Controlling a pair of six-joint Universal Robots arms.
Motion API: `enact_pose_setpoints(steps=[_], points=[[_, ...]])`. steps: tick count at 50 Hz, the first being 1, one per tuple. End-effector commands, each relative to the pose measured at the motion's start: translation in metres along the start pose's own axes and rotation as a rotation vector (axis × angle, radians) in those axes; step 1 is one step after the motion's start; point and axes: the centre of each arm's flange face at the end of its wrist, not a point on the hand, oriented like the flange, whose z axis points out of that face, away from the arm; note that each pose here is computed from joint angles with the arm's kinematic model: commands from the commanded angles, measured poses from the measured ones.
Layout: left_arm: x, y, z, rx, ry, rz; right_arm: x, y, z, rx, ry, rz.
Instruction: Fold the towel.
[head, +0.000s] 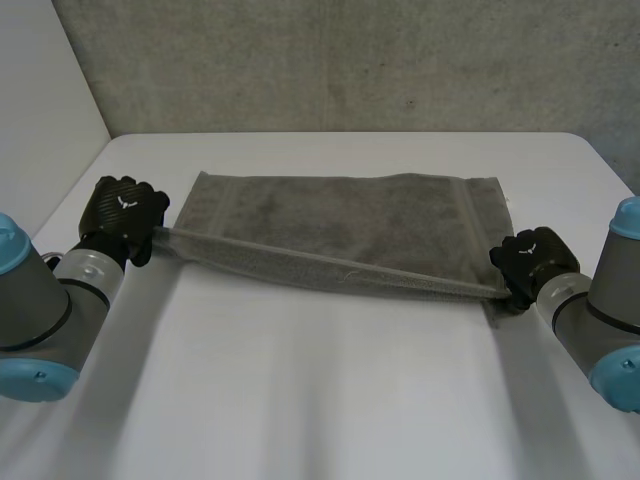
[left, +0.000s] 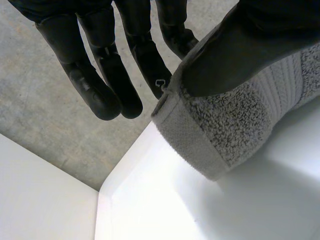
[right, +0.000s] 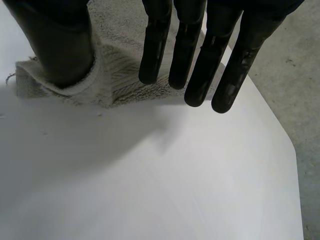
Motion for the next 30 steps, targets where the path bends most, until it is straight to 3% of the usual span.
enact_pose_setpoints(steps=[1, 12, 18, 30], points=[[-0.001, 0.001, 0.000, 0.000, -0.005, -0.001, 0.002, -0.002, 0.000, 0.002, -0.001, -0.003], [-0.003, -0.004, -0.002, 0.008, -0.011, 0.000, 0.042, -0.050, -0.027, 0.204, 0.173, -0.022], [-0.002, -0.004, -0.003, 0.009, -0.008, -0.001, 0.026, -0.033, -0.026, 0.099, 0.082, -0.014], [0.000, -0.002, -0.003, 0.004, -0.001, 0.000, 0.008, 0.013, 0.013, -0.064, -0.010, 0.011]])
